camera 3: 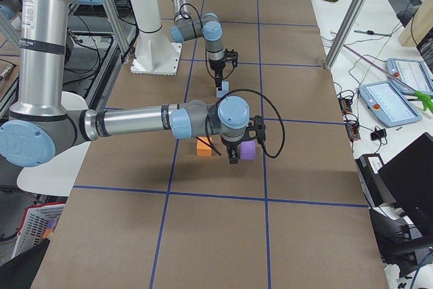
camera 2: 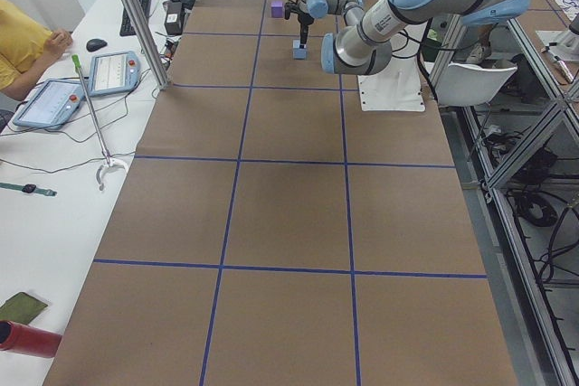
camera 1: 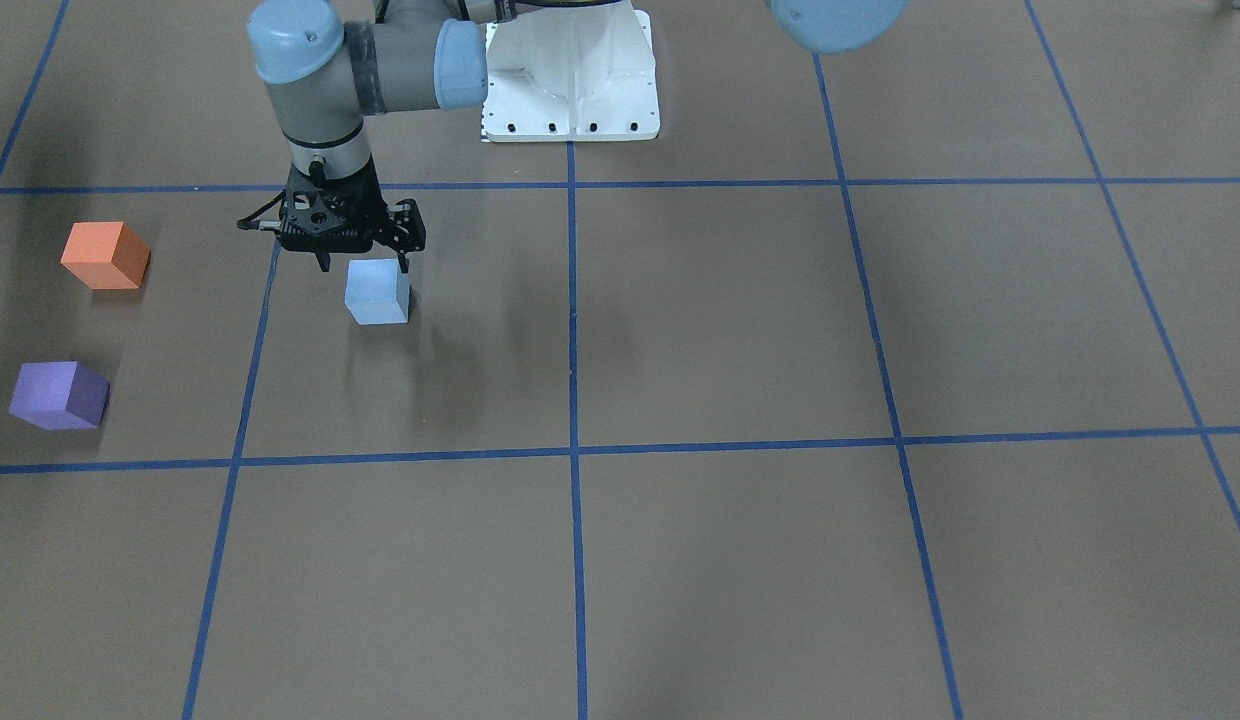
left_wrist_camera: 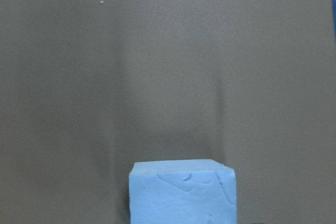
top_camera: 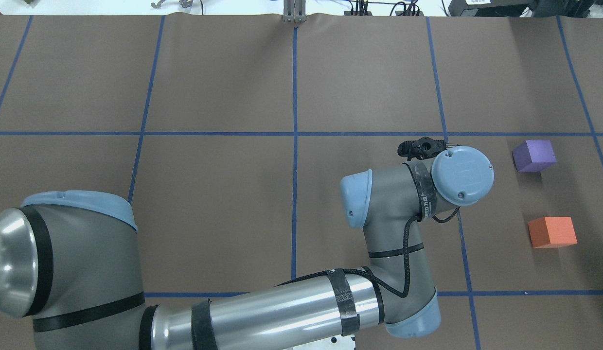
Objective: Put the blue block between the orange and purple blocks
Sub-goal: 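Set the cube down mid-table, open the left gripper while the right arm reaches in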
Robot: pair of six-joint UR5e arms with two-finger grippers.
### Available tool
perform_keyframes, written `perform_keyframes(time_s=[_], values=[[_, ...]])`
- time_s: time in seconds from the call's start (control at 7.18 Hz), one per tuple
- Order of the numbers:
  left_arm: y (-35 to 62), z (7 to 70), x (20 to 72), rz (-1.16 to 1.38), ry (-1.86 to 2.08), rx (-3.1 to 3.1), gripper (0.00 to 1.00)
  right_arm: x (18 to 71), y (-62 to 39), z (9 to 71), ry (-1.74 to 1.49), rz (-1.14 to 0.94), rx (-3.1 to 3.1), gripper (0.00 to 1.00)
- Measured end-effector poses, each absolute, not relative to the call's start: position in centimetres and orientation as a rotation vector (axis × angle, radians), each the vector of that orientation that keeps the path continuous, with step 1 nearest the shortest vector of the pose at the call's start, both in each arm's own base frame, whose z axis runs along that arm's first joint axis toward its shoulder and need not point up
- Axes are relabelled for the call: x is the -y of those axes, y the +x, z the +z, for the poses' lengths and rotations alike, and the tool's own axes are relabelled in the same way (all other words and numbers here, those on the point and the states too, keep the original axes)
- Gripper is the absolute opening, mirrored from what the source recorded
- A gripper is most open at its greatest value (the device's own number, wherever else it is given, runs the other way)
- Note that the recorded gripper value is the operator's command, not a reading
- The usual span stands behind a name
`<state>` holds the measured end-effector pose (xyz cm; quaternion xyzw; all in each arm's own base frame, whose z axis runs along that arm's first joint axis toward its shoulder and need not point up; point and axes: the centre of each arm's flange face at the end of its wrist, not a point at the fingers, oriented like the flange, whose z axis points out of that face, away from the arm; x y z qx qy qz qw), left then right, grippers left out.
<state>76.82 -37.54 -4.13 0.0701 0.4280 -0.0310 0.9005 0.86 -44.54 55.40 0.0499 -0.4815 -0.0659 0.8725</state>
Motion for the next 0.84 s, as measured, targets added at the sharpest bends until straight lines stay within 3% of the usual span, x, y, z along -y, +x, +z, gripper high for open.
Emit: perform_keyframes(time_s=[0.42, 0.84], values=[[64.5, -3.7, 36.8, -0.088, 0.161, -0.915, 1.00, 48.8, -7.0, 47.4, 0.090, -0.094, 1.005, 0.99], [48.1, 5.6, 38.7, -0.035, 0.166, -0.943, 1.00, 48.6, -21.3, 39.3, 0.076, -0.049, 0.926, 0.99]])
